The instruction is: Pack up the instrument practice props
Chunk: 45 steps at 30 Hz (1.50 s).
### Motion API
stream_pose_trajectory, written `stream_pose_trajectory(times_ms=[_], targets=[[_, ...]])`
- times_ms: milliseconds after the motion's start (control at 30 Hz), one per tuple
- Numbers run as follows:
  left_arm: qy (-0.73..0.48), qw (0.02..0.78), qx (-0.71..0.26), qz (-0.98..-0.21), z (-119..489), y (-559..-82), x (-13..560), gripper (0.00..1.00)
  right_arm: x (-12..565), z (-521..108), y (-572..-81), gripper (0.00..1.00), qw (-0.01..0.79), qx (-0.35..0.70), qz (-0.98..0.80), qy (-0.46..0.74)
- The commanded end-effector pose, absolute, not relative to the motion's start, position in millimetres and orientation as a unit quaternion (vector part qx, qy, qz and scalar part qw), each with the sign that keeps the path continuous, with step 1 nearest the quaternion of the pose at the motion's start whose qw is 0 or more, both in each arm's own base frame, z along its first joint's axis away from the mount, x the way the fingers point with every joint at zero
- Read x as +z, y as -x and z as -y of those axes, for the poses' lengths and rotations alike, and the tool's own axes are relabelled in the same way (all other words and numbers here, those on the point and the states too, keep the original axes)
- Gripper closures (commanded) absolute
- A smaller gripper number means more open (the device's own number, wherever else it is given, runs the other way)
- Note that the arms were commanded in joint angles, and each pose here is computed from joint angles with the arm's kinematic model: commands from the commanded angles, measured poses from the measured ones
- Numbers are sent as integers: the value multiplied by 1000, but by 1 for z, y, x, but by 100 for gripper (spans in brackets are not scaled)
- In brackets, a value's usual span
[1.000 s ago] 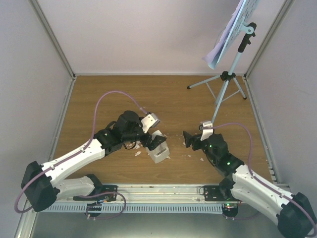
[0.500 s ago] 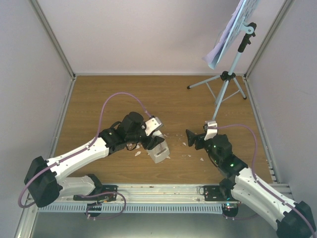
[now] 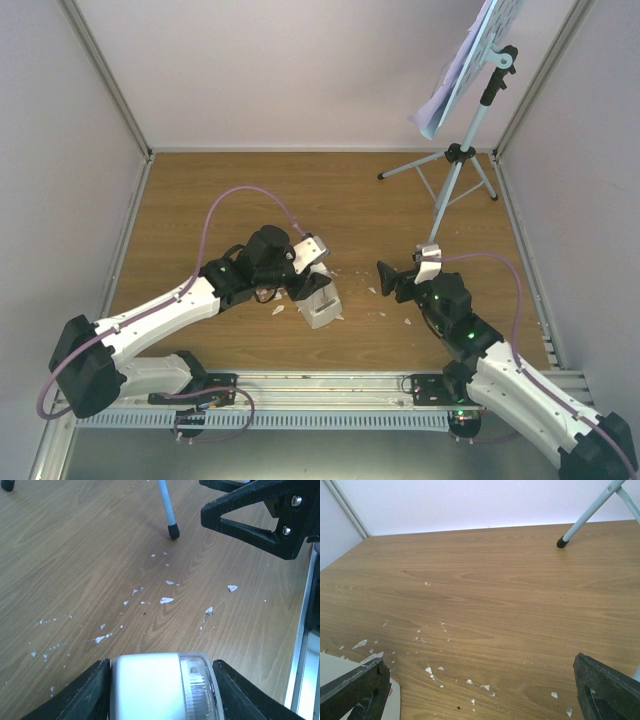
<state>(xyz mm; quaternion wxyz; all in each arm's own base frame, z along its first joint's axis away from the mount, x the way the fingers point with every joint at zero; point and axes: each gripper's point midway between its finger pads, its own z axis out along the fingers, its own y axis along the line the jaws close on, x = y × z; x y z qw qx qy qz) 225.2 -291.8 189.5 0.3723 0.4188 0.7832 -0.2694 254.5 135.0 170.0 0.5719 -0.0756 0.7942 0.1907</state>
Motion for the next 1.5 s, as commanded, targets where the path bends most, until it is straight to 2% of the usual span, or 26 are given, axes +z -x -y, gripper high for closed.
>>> stream_pose_trajectory(times_ms=[0, 233, 433, 667, 1167, 1467], targets=[[-421, 380, -275, -776, 298, -226, 196, 54, 168, -126, -254, 0, 573, 181, -797, 57], [-348, 421, -264, -795, 296, -242, 210, 56, 172, -123, -252, 0, 578, 181, -794, 53], [-302, 474, -268, -783, 312, -260, 232, 57, 172, -124, -251, 0, 576, 186, -794, 53], [-272, 507, -222, -787, 323, -283, 234, 58, 170, -124, -247, 0, 577, 200, -790, 48], [-191, 615, -210, -736, 321, -298, 276, 63, 155, -124, -243, 0, 566, 213, -796, 38], [-174, 625, -200, -735, 331, -313, 271, 63, 150, -124, -244, 1, 560, 210, -801, 36]])
